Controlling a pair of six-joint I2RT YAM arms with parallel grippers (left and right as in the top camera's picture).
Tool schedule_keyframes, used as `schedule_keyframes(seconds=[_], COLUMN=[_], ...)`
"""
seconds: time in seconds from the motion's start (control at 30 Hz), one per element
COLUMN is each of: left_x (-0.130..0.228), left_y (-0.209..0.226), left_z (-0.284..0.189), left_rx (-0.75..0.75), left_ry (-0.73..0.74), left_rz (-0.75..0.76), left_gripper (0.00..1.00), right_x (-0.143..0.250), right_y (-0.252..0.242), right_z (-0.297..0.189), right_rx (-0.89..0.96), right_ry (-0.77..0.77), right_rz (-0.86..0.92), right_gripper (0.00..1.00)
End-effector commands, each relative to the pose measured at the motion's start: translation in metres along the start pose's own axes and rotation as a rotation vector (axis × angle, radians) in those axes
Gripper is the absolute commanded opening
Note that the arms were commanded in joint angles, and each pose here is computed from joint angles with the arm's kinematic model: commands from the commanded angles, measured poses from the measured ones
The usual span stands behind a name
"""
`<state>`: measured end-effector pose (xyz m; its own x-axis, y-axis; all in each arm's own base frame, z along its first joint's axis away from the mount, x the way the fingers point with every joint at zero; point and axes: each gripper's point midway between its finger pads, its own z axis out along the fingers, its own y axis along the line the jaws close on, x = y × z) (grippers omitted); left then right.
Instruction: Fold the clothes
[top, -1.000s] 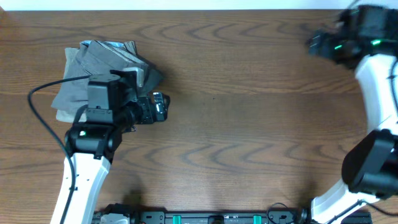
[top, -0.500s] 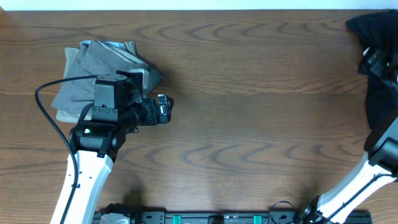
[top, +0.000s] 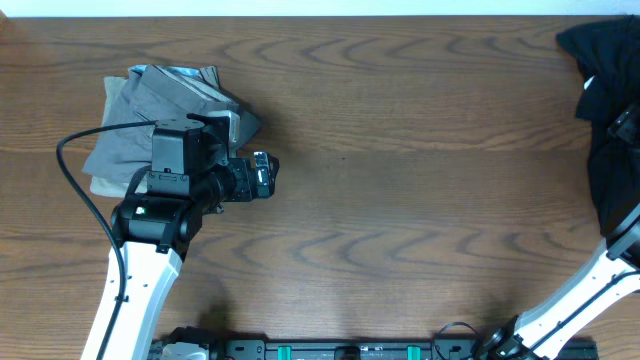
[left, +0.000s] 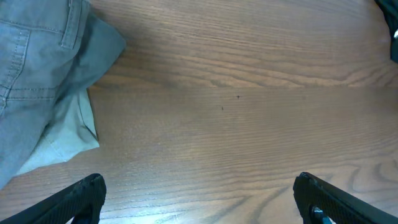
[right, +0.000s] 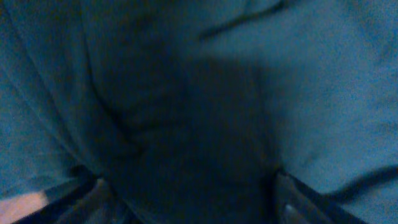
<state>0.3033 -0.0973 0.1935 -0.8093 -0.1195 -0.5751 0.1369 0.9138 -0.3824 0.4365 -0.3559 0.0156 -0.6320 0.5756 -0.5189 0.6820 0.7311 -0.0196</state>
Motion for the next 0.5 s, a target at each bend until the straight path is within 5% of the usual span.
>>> schedule_keyframes(seconds=[0.0,0.07,0.17,0.33,0.47], left_x=[-0.006,-0.006,-0.006,-0.008,-0.008], left_y=[-0.002,-0.003,-0.003,-0.004,-0.004], left_z=[-0.003,-0.003,-0.003,-0.003,-0.003], left_rx=[-0.001,-0.001,0.000,0.002,0.002], left_ry=[-0.016,-0.015,-0.016,-0.024,-0.026], left_rz=[-0.012,-0.012,-0.011,-0.008,-0.007], left_gripper=[0.98,0.98,0.98,0.98,0.98], right_x=[0.011,0.005,-0.011,-0.059,-0.091], right_y=[0.002,0.003,0.006,0.028,0.052], right_z=[0.017,0.014,-0.003,-0.070,-0.144], right_rx=[-0.010,-0.017,-0.027,-0.145,-0.257], right_ry=[0.028,0.008,-0.034,-0.179,-0.306], right_rz=[-0.010,-0.009,-0.012,-0.021,-0.050], right_gripper=[0.52,0.30,0.10,0.01,0.07])
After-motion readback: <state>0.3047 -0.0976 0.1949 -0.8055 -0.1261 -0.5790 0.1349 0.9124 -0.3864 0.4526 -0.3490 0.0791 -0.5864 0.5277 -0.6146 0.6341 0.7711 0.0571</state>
